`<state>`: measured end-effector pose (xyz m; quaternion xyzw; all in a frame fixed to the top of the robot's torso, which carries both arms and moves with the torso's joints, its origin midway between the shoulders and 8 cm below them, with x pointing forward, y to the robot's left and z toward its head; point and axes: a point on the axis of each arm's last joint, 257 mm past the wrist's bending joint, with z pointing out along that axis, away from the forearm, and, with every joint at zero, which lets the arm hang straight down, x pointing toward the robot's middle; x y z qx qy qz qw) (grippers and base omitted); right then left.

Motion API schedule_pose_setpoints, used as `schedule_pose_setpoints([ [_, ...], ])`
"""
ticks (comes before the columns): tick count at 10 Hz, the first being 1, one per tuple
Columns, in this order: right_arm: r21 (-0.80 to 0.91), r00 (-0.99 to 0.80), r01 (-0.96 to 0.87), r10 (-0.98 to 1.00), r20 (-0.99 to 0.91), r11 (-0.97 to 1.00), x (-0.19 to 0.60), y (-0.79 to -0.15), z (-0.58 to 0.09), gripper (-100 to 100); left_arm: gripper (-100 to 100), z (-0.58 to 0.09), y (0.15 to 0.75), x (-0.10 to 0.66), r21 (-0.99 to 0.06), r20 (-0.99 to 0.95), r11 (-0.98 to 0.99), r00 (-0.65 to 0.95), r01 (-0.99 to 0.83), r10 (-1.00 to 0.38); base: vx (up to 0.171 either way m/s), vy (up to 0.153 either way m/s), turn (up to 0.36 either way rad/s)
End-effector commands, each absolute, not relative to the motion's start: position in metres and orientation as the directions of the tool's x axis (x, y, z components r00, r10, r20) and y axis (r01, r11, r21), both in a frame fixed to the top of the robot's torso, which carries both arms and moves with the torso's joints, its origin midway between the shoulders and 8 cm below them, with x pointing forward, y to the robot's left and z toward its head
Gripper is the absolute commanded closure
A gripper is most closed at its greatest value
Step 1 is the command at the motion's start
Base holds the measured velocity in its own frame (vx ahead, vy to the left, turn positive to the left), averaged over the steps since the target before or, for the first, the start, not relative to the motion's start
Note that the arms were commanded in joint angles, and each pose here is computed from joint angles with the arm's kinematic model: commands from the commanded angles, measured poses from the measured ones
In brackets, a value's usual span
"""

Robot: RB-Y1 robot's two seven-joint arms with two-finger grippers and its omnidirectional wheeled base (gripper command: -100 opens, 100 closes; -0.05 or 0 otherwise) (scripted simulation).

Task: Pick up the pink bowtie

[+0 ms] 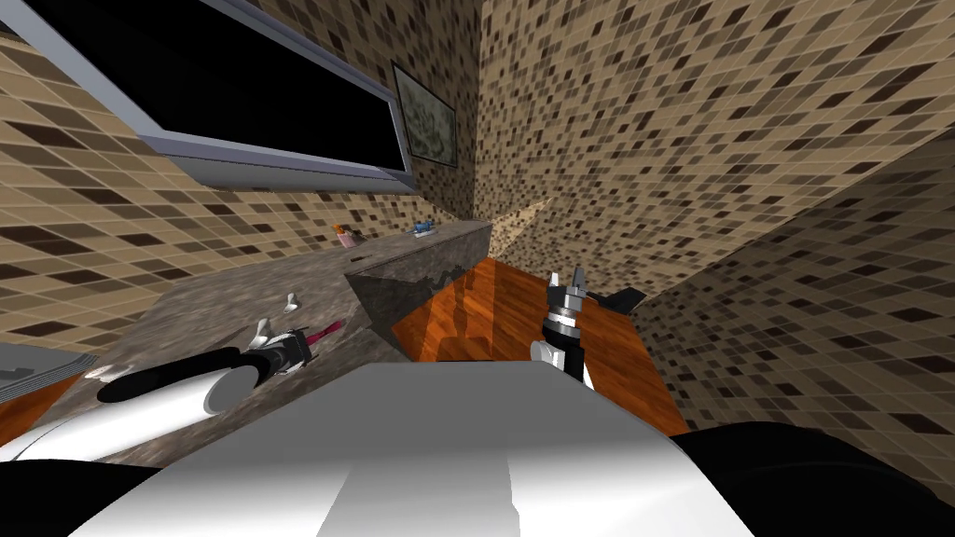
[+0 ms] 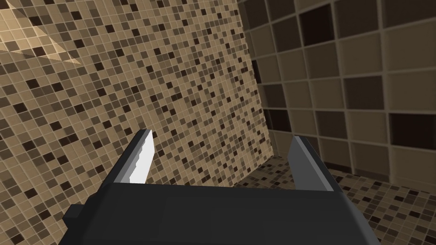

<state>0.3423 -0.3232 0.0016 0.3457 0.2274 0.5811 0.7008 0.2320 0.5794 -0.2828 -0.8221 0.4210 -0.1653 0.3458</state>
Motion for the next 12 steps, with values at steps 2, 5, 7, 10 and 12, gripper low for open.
schedule_pose_setpoints([
  [2, 0.749, 0.221, -0.657, 0.972, 0.083, 0.086, 0.342, -0.323, 0.002, 0, -100, -0.290, 0.583, 0.218, -0.661, -0.029, -0.444, 0.611, -0.606, -0.791, 0.076, 0.019, -0.003],
  [5, 0.749, 0.221, -0.657, 0.972, 0.083, 0.086, 0.342, -0.323, 0.002, 0, -100, -0.295, 0.588, 0.200, -0.606, -0.039, -0.492, 0.641, -0.625, -0.767, 0.105, 0.023, -0.002],
  [7, 0.749, 0.221, -0.657, 0.972, 0.083, 0.086, 0.342, -0.323, 0.002, 0, -100, -0.300, 0.585, 0.192, -0.575, -0.047, -0.507, 0.645, -0.642, -0.763, 0.057, 0.019, -0.001],
  [10, 0.749, 0.221, -0.657, 0.972, 0.083, 0.086, 0.342, -0.323, 0.002, 0, -100, -0.306, 0.585, 0.172, -0.510, -0.058, -0.557, 0.672, -0.655, -0.738, 0.079, 0.029, 0.000],
  [12, 0.749, 0.221, -0.657, 0.972, 0.083, 0.086, 0.342, -0.323, 0.002, 0, -100, -0.311, 0.583, 0.159, -0.465, -0.066, -0.585, 0.685, -0.664, -0.725, 0.091, 0.030, -0.002],
])
